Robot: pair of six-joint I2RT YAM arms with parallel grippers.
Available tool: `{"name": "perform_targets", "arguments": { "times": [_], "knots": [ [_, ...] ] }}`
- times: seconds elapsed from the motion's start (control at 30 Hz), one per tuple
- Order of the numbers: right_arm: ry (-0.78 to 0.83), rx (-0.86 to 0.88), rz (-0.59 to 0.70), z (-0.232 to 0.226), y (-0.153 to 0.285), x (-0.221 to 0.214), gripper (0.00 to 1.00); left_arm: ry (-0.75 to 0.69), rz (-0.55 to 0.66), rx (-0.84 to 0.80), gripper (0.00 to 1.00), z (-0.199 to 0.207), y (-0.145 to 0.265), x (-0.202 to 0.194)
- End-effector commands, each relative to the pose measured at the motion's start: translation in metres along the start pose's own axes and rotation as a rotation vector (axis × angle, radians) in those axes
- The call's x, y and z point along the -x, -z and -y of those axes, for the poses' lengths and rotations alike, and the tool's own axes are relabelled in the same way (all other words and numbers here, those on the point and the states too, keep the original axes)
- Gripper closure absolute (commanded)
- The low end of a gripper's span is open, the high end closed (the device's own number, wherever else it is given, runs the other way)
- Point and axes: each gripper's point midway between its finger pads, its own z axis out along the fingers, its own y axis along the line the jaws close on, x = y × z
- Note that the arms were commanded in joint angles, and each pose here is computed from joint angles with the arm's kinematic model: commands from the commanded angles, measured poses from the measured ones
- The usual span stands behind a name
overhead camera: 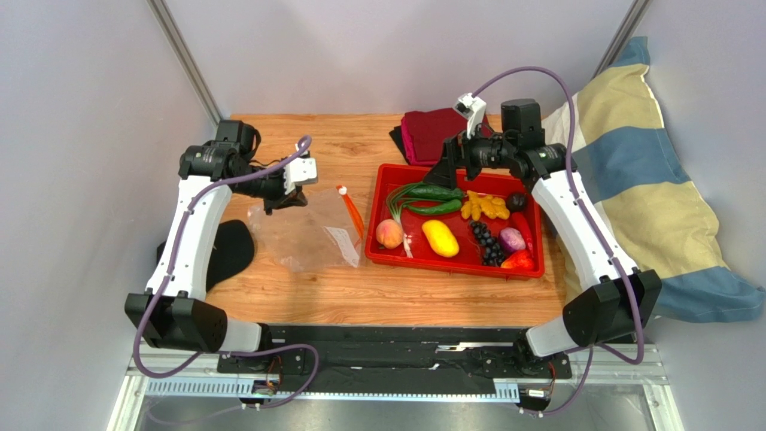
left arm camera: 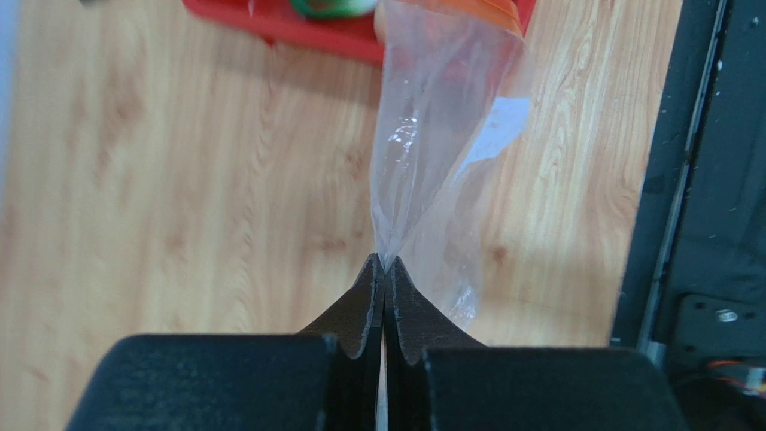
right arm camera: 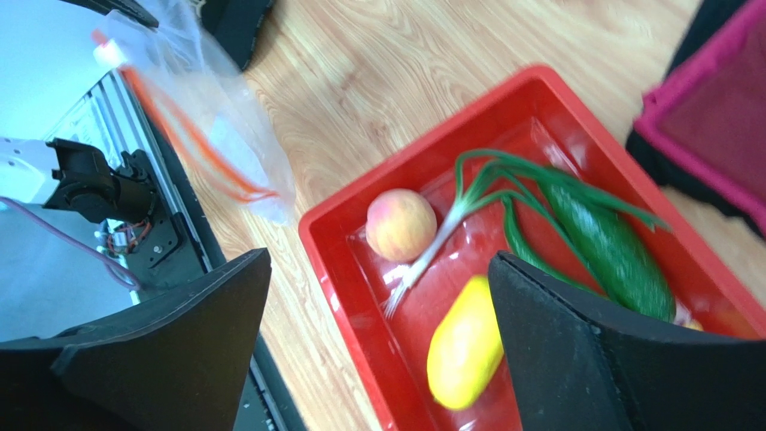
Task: Place the food in the zip-top bag and seal the zipper
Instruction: Open the zipper of the food storage bag.
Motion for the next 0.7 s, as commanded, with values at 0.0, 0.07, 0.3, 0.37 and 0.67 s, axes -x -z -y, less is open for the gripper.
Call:
{"name": "perform_targets", "arguments": {
  "times": [0.0,0.07,0.3,0.37,0.67],
  "knots": [
    [0.228,0.086,0.133,-0.043,0.000,0.028,0.07,-0.280,0.210,-0.109,1.00,0.041,0.017,0.047],
    [0.280,0.118,0.160,-0.060,-0.003,0.031,0.08,-0.292,0.270,-0.086,1.00,0.046,0.025,0.064],
    [0.410,0.189,0.198,-0.111,-0.015,0.013,0.22,-0.293,0.402,-0.085,1.00,0.051,0.037,0.097],
    [0.448,0.227,0.210,-0.130,-0.015,0.008,0.26,-0.278,0.416,-0.090,1.00,0.049,0.038,0.101],
    [0.561,0.278,0.232,-0.157,-0.026,-0.003,0.40,-0.241,0.458,-0.105,1.00,0.045,0.038,0.110]
  ]
}}
